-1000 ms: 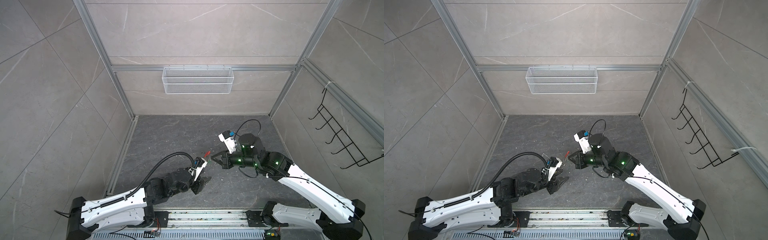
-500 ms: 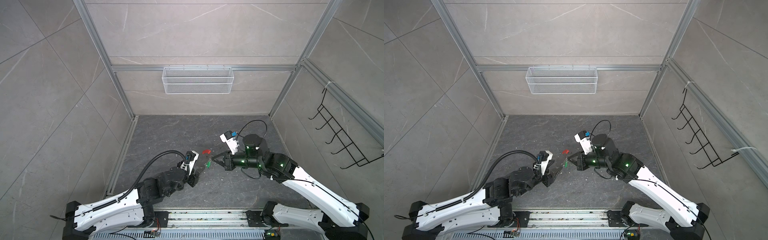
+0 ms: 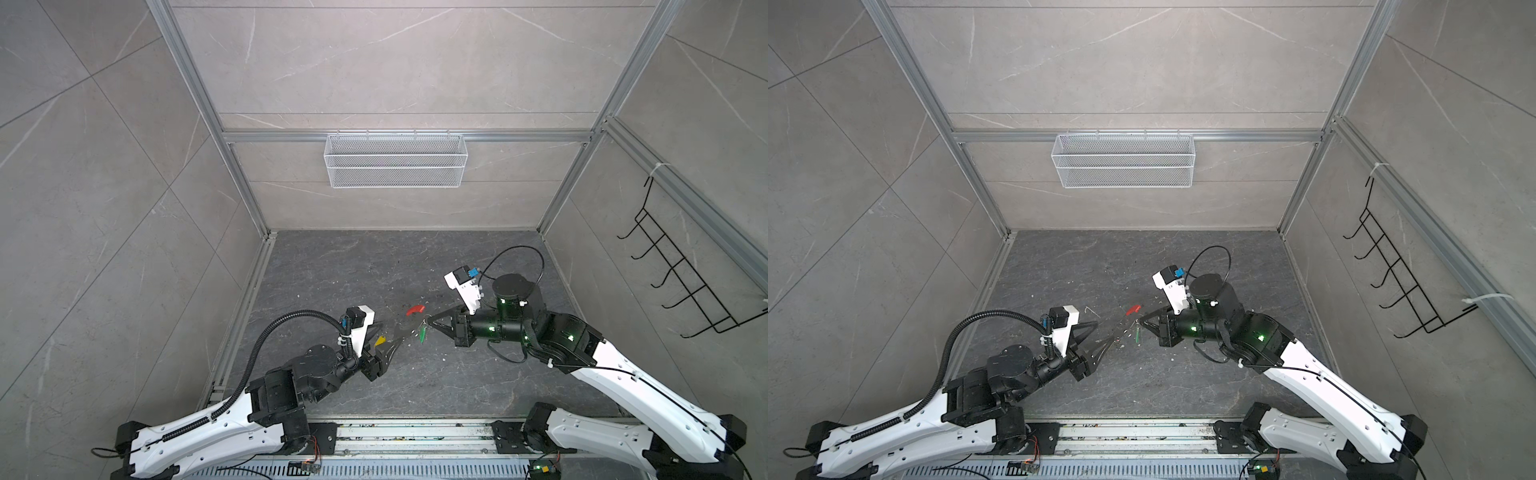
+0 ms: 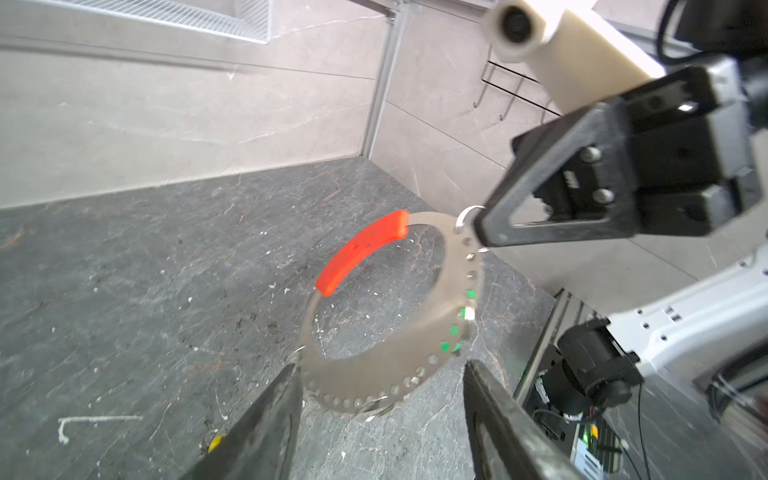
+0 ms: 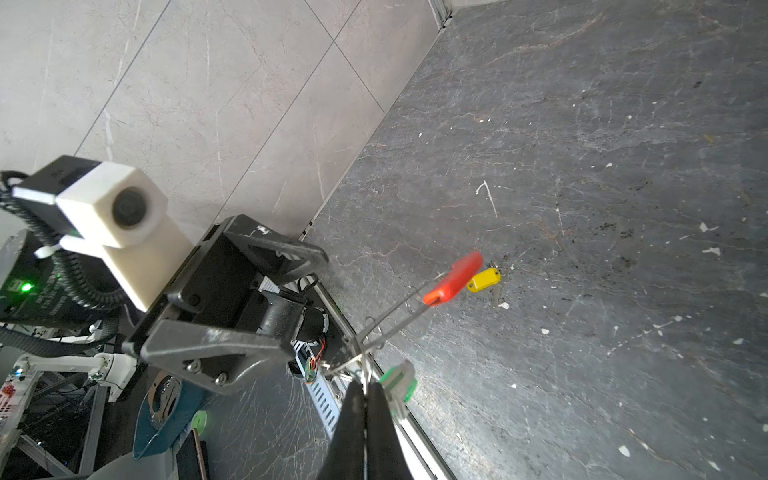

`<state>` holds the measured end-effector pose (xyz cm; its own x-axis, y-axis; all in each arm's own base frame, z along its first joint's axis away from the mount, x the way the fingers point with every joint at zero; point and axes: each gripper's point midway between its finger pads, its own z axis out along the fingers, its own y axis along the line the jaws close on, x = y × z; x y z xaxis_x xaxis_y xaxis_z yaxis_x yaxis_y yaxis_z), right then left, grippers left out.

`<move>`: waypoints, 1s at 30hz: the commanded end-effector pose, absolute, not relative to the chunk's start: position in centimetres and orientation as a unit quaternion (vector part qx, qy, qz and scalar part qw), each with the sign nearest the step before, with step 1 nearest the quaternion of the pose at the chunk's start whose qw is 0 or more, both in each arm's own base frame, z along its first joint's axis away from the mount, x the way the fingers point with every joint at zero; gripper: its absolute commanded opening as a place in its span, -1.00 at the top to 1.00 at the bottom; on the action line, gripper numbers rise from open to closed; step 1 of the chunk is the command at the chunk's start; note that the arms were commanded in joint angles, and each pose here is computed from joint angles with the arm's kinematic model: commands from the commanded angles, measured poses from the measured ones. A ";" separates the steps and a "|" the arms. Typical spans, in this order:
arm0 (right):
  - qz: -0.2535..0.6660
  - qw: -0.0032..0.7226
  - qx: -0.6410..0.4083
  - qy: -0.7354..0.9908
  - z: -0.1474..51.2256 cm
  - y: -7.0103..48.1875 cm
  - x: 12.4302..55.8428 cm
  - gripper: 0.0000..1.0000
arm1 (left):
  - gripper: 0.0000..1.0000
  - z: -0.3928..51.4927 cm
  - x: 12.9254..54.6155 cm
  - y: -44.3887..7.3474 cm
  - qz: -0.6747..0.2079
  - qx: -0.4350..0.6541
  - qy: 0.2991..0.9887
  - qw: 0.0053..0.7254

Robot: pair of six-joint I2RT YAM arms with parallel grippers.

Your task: Remove the keys from the keyring

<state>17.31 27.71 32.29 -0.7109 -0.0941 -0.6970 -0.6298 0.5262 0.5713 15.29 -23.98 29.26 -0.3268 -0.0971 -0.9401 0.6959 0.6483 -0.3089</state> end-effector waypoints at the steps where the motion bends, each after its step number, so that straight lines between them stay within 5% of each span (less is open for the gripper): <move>1: 0.441 0.334 -0.238 0.798 33.3 27.5 17.0 1.00 | -0.36 29.5 16.8 -22.0 -0.393 0.113 0.733 0.543; 10: 0.458 0.347 -0.258 0.776 33.8 27.4 16.2 1.00 | -0.49 26.6 19.8 -20.0 -0.528 -0.015 0.715 0.458; 30: 0.485 0.375 -0.278 0.740 35.7 27.7 15.6 1.00 | -0.67 26.7 19.4 -22.9 -0.654 0.004 0.649 0.389</move>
<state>15.58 27.40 33.74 -0.6061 -0.0727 -0.7921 -0.7421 0.4101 0.5302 20.11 -22.55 24.16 -0.6982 -0.4927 -0.5195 0.4595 0.2482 -0.8528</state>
